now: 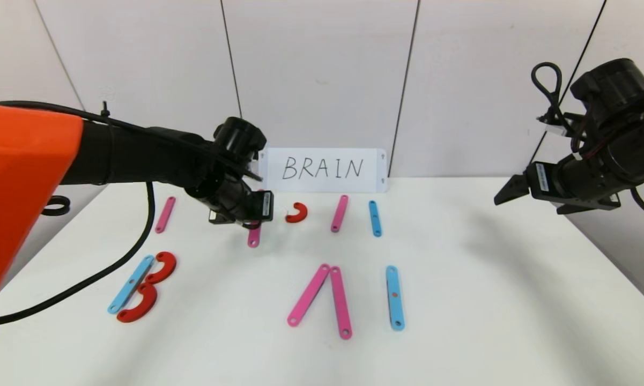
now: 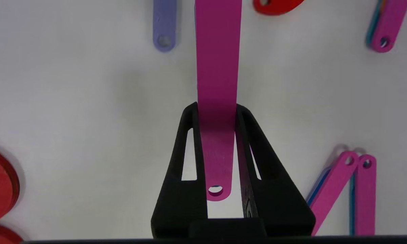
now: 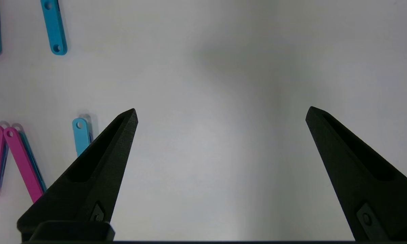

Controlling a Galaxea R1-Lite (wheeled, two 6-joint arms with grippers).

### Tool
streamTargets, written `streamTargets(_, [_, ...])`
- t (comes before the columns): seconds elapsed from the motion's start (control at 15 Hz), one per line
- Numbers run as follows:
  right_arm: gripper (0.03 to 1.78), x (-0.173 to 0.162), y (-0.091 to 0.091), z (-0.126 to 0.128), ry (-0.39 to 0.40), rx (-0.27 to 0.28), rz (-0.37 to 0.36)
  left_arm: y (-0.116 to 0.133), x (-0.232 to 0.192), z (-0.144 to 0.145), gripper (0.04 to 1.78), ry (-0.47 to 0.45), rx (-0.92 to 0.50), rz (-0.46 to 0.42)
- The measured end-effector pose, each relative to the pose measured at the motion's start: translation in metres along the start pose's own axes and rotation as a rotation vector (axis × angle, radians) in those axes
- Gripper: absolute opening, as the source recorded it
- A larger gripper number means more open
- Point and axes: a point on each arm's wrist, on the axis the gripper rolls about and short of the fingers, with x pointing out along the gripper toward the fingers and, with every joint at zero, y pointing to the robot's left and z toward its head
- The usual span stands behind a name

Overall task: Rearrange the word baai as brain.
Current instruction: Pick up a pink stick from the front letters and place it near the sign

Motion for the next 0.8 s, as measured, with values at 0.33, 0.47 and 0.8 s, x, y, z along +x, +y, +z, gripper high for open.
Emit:
streamTargets(0.33, [1.74, -0.001, -0.003, 0.001, -0.004, 0.007, -0.004, -0.043, 0.026, 0.002, 0.3, 0.009, 0.091, -0.054])
streamTargets(0.47, [1.74, -0.003, -0.004, 0.001, -0.008, 0.011, -0.006, -0.054, 0.036, 0.0, 0.3, 0.01, 0.108, -0.068])
streamTargets(0.8, [1.74, -0.005, -0.005, 0.001, -0.014, 0.014, -0.007, -0.076, 0.058, -0.003, 0.3, -0.001, 0.158, -0.098])
